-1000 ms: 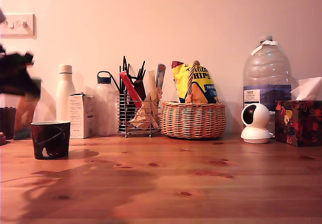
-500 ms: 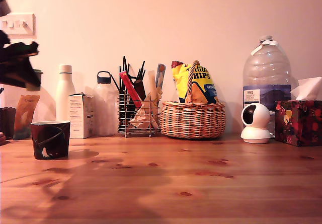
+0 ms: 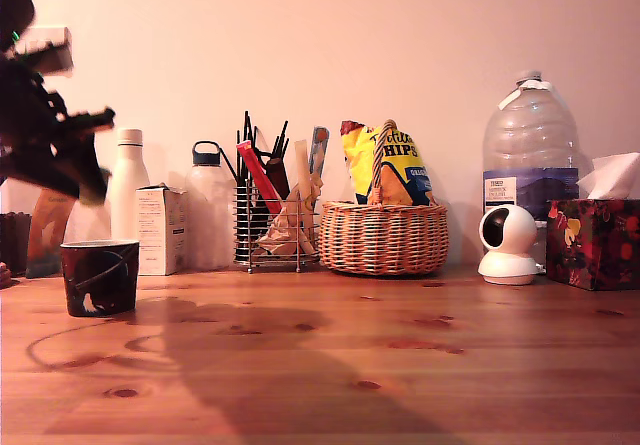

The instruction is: Pick up the coffee capsules from the table one by one and drop them inside the nearest coffee cup

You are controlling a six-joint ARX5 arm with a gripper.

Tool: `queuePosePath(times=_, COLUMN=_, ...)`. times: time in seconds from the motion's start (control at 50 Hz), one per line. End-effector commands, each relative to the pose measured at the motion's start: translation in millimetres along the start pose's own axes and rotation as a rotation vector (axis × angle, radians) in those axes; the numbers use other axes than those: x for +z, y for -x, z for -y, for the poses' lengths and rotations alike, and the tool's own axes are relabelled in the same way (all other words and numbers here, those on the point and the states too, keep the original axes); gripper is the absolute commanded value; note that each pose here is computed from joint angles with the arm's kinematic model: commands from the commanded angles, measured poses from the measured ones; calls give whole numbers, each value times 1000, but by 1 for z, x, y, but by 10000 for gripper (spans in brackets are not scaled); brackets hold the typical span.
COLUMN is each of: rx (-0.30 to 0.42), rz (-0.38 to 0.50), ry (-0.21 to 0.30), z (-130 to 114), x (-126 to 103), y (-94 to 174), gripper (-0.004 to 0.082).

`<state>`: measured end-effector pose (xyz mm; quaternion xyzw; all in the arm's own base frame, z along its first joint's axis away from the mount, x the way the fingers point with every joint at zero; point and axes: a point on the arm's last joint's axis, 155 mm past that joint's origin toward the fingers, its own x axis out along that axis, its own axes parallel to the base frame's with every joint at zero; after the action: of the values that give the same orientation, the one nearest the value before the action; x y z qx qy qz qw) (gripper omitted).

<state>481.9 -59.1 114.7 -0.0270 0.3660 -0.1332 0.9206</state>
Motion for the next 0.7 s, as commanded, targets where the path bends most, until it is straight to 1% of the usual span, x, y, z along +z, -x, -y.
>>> queuePosePath(times=0.0, rx=6, rz=-16, ry=7, z=-2, x=-5, y=-5, gripper=196)
queuePosePath(times=0.16, rx=20, rz=-30, ry=10, z=-6, x=-9, y=-7, gripper=196)
queuePosePath(times=0.34, rx=19, rz=-31, ry=10, z=-5, x=-9, y=-7, gripper=199)
queuePosePath(times=0.4, rx=19, rz=-32, ry=10, z=-5, x=-9, y=-7, gripper=216)
queuePosePath(times=0.42, rx=19, rz=-32, ry=10, z=-5, x=-9, y=-7, gripper=239)
queuePosePath(times=0.46, rx=19, rz=-32, ry=10, z=-5, x=-9, y=-7, gripper=332)
queuePosePath(times=0.48, rx=19, rz=-33, ry=11, z=-5, x=-10, y=-7, gripper=389)
queuePosePath(times=0.52, rx=19, rz=-36, ry=12, z=-5, x=-10, y=-7, gripper=554)
queuePosePath(times=0.56, rx=22, rz=-37, ry=24, z=-6, x=-11, y=-7, gripper=669)
queuePosePath(times=0.58, rx=23, rz=-38, ry=24, z=-6, x=-11, y=-7, gripper=708)
queuePosePath(times=0.62, rx=21, rz=-39, ry=23, z=-6, x=-11, y=-7, gripper=748)
queuePosePath(times=0.68, rx=20, rz=-37, ry=22, z=-5, x=-10, y=-7, gripper=748)
